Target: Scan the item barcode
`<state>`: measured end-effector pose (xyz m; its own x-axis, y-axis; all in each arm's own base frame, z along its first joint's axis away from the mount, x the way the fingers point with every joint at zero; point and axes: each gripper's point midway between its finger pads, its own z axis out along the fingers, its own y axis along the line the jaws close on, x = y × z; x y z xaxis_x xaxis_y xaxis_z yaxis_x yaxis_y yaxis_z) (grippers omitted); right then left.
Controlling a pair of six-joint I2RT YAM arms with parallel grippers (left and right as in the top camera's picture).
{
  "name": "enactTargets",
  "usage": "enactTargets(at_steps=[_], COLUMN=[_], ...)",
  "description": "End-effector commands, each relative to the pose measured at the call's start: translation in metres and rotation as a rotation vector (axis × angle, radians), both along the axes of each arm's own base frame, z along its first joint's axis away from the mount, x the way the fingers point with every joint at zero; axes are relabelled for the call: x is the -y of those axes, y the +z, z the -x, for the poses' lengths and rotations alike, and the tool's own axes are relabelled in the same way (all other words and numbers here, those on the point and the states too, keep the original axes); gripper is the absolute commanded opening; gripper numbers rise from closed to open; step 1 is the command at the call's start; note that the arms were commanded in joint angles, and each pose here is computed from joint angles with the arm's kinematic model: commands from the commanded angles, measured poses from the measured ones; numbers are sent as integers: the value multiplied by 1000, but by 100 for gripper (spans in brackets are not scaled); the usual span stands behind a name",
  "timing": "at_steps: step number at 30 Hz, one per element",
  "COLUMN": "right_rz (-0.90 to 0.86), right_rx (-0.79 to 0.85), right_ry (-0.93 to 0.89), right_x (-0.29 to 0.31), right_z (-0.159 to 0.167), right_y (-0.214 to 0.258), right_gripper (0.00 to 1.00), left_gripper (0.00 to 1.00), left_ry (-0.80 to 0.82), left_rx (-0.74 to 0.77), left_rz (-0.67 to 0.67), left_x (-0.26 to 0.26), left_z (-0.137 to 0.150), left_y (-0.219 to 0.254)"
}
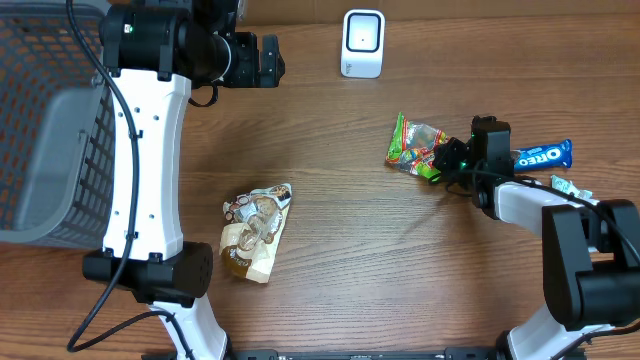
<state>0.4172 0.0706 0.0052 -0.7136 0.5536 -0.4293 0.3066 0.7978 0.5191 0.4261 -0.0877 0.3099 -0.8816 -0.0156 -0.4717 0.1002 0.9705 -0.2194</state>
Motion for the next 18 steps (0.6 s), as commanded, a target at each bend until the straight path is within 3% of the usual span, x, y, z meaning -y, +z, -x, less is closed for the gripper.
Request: enactTargets(at_steps=[1, 5, 8, 12, 18], right_rz=[23, 49, 175, 442, 1000], right_rx=[-111, -59, -26, -8, 48], right_ry=[53, 101, 84, 14, -10], right_x=[-4, -7, 4, 25, 31], right_z=[27, 22, 23, 36, 64], right_y=[-31, 6, 46, 90, 160], right_gripper=[4, 4, 4, 4, 4], left_gripper=[100, 100, 100, 100, 100], left_ry=[-2, -2, -2, -2, -2], left_rx=[21, 21, 21, 21, 20], left_rz=[-6, -6, -6, -6, -6], left_x=[-2, -2, -2, -2, -2], left_z=[1, 1, 1, 1, 1], left_y=[6, 6, 6, 6, 6])
